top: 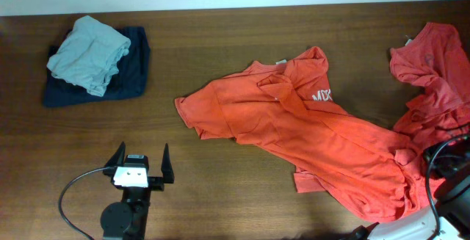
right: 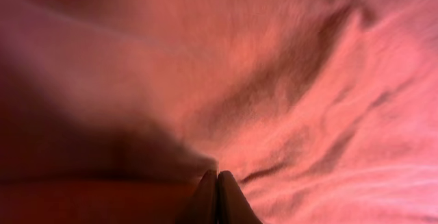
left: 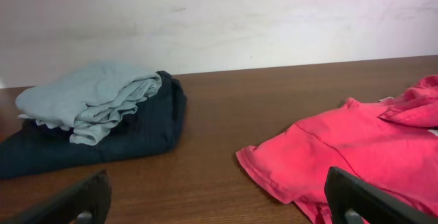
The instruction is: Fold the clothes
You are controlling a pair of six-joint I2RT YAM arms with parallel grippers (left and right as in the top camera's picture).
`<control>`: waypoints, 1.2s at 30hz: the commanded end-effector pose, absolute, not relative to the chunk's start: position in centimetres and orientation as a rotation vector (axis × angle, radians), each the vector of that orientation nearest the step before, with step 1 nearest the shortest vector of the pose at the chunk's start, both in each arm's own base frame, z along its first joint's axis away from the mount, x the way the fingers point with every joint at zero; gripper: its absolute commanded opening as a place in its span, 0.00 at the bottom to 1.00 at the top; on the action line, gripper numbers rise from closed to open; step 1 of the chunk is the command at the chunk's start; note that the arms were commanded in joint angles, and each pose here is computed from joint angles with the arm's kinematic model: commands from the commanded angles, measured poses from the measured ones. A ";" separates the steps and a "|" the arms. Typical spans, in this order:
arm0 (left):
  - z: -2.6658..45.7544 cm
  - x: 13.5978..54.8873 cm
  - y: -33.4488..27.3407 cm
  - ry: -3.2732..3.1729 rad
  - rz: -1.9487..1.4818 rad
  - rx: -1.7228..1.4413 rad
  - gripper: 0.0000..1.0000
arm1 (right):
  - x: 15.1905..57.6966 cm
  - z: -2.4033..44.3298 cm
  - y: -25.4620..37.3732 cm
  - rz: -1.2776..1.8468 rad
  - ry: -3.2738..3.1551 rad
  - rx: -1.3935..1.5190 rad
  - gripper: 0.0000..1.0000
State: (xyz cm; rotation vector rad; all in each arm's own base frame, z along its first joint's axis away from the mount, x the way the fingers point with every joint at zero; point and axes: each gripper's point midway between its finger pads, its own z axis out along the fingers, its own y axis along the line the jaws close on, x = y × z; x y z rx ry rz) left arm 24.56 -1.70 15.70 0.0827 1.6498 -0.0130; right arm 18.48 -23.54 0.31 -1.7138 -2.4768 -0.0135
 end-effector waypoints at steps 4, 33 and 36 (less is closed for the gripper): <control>15.7 24.5 -1.6 1.647 0.004 0.091 0.99 | 17.2 -2.5 -22.7 0.018 -2.440 -1.737 0.04; 15.7 24.5 -1.6 1.647 0.004 0.091 0.99 | 24.9 3.7 -37.8 0.560 -2.862 -2.018 0.04; 15.7 24.5 -1.6 1.647 0.004 0.091 0.99 | 26.0 5.6 -38.5 0.546 -2.899 -2.024 0.04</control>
